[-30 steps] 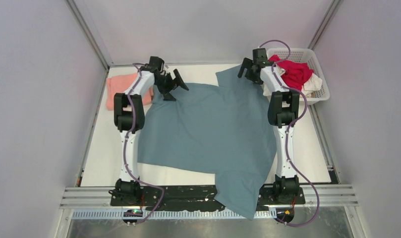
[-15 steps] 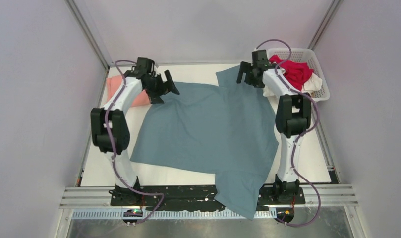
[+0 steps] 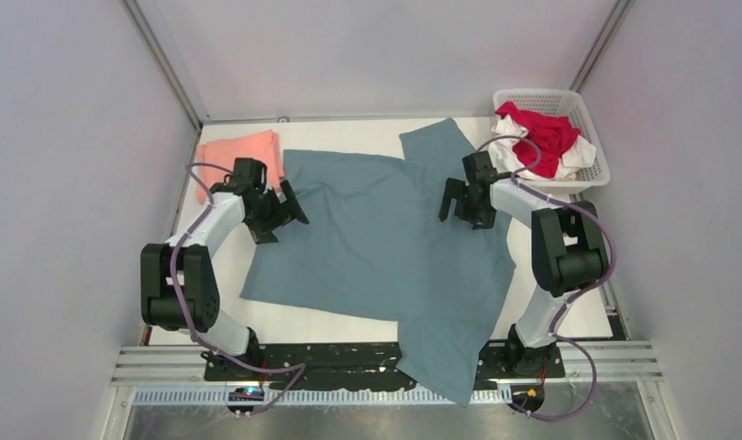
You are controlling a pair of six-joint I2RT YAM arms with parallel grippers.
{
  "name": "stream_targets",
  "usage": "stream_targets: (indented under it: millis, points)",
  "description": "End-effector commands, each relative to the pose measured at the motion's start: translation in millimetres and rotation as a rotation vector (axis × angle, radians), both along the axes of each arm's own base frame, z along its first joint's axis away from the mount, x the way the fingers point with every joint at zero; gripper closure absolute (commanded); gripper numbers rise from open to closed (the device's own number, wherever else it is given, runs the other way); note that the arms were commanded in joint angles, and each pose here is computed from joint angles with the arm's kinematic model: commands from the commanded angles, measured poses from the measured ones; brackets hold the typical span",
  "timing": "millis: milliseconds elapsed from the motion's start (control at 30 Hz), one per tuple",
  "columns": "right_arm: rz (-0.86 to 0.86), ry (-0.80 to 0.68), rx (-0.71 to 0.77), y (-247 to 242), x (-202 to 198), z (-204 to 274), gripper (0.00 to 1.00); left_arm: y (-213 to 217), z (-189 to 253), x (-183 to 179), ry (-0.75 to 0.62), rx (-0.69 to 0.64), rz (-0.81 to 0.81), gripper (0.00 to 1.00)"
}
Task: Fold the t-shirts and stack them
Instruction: Flatten out the tshirt, then grab the side of the flattened tshirt closest away from the robot with both arms
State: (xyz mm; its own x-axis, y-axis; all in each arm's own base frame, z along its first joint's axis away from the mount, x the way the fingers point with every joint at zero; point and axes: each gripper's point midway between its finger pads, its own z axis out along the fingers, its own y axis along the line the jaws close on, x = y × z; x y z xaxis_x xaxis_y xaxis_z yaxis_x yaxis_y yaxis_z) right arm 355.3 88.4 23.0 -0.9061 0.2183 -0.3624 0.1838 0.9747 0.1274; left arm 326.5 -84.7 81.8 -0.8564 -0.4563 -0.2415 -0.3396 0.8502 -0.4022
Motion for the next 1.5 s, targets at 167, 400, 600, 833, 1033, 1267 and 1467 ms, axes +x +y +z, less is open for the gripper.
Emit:
stream_targets:
  millis: [167, 400, 600, 833, 1033, 1267, 1467]
  points:
    - [-0.097, -0.060, 0.082, -10.8, 51.3, -0.8, 0.05, 41.3, 14.5, -5.6, -0.124, 0.018, 0.177, 0.00]
    - [-0.089, -0.026, 0.065, -17.3, 78.9, -3.6, 0.05, 73.7, 28.3, -13.2, -0.154, 0.055, 0.287, 0.00]
    - [-0.058, -0.056, 0.091, -9.6, 92.1, 10.1, 0.05, 80.8, 15.0, -43.9, -0.016, 0.103, 0.328, 0.00]
    - [-0.024, -0.215, 0.006, -17.7, 81.0, 72.4, 0.05, 85.7, -10.8, -106.0, 0.095, 0.152, 0.461, 0.01]
    - [0.010, -0.285, -0.069, -9.0, 46.7, 93.1, 0.05, 92.7, -35.2, -133.0, 0.112, 0.184, 0.581, 0.08]
    - [0.026, -0.303, -0.051, 0.3, 11.9, 94.3, 0.05, 90.0, -55.2, -145.2, 0.151, 0.174, 0.621, 0.28]
    - [0.025, -0.311, -0.067, -6.2, -7.9, 99.6, 0.05, 79.4, -65.8, -142.0, 0.170, 0.133, 0.613, 0.52]
